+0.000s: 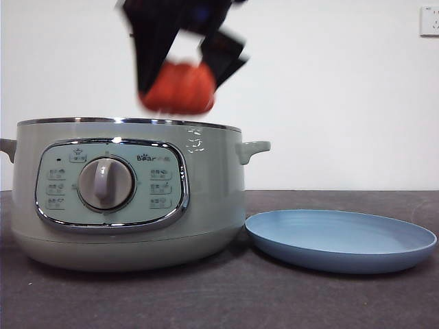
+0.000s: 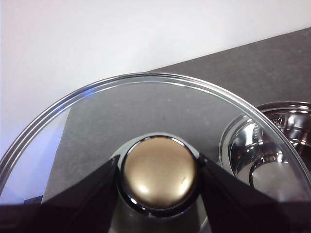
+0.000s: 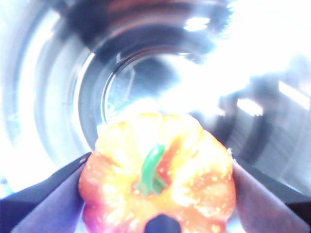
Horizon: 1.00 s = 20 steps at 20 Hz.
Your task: Take the pumpkin out from the steamer,put the pumpkin in the blue plate,close the lid
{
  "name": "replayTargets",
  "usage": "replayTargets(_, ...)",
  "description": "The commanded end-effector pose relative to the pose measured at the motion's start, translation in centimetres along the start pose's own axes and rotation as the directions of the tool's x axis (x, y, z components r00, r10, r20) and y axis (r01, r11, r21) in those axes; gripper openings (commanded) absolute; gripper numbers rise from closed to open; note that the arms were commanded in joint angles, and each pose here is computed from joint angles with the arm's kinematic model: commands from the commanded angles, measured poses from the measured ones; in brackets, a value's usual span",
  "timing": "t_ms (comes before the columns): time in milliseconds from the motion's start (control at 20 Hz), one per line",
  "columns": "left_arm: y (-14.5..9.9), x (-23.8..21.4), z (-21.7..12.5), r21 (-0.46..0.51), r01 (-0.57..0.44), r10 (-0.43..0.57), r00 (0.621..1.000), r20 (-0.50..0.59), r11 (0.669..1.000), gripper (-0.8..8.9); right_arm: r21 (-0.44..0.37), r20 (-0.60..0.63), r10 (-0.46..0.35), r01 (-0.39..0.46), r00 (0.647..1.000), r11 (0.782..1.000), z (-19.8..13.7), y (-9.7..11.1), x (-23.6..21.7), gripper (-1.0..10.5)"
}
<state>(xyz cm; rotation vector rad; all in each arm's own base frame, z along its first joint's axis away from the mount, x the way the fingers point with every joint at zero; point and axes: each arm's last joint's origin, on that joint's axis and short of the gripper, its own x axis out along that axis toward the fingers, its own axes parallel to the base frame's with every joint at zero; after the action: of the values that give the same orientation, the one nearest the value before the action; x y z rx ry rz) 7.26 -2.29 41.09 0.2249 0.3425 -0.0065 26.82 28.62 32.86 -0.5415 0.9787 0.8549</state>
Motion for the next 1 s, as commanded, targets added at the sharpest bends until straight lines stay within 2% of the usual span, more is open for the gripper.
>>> replayTargets(50,0.2,-0.3,0.8,-0.027,-0.006,0.008,0.998,0.065,1.0,-0.08,0.082,0.038,-0.03,0.027,0.999,0.996,-1.2,-1.1,-4.4,-0.1)
replayTargets(250,-0.3,0.4,1.1,-0.02,0.034,-0.033,0.998,0.057,0.999,-0.08,0.215,-0.012,-0.067,0.068,0.998,0.974,-5.3,-2.5,-10.3,-0.1)
replayTargets(500,-0.7,0.9,1.6,-0.025,0.089,-0.087,0.993,0.076,0.996,-0.08,0.316,-0.017,-0.195,0.19,0.981,0.929,-9.3,-2.5,-10.7,-0.1)
replayTargets(600,-0.8,1.0,1.8,-0.032,0.128,-0.124,0.988,0.095,0.991,-0.08,0.35,0.004,-0.244,0.227,0.97,0.909,-11.2,-2.3,-9.6,-0.1)
replayTargets(750,-1.1,1.5,2.2,-0.035,0.144,-0.14,0.984,0.109,0.989,-0.08,0.376,0.02,-0.278,0.251,0.96,0.892,-13.7,-2.3,-6.3,-0.1)
replayTargets(1000,-2.1,3.1,2.6,-0.017,0.182,-0.181,0.981,0.066,0.983,-0.08,0.429,0.017,-0.307,0.271,0.952,0.862,-16.7,-4.2,0.7,-0.1)
